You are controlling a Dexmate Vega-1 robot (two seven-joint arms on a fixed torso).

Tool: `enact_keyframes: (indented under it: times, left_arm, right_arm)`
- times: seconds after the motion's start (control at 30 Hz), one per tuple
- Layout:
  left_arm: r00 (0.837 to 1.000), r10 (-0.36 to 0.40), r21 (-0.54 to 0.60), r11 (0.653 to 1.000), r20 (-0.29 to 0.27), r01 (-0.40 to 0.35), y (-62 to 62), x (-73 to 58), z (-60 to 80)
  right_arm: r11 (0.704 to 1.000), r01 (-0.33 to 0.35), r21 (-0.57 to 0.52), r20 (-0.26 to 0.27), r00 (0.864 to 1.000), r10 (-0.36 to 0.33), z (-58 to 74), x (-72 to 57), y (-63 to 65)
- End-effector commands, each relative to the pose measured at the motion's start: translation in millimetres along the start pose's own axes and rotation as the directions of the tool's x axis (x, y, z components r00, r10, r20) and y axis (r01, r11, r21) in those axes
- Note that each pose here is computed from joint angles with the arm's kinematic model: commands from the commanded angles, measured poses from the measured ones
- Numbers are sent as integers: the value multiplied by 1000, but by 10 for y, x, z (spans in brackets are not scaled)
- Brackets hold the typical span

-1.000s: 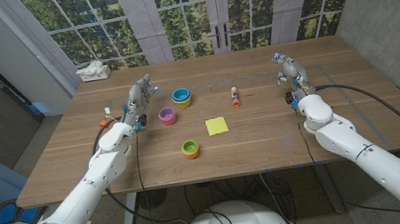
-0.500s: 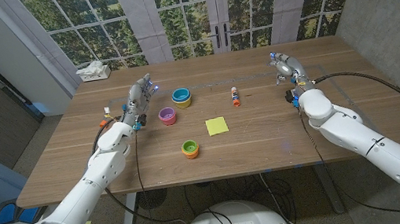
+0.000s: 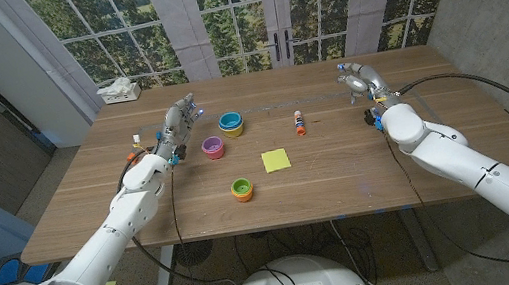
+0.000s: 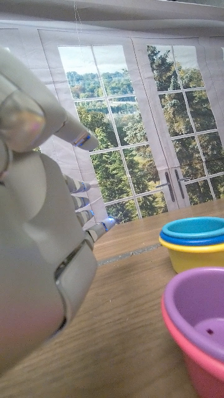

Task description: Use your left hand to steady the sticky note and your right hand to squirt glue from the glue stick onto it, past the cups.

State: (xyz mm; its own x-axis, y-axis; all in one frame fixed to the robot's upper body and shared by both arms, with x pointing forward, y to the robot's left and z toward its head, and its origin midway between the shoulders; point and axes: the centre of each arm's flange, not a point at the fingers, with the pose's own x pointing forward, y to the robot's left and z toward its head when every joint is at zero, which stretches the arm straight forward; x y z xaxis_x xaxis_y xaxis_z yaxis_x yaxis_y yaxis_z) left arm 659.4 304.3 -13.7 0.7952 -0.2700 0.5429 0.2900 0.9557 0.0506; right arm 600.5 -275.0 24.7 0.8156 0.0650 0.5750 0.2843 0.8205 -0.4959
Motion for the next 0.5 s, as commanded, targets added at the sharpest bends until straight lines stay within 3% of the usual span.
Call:
enact_keyframes:
  times: [0.03, 0.5]
  left_arm:
    - [1000, -18, -23, 1000, -16, 17, 4, -17, 38]
    - [999, -37, -68, 997, -15, 35, -25, -57, 90]
  right_arm:
    - [986, -83, -142, 22, 996, 86, 162, 145, -62]
    - [953, -140, -268, 30, 988, 153, 296, 246, -51]
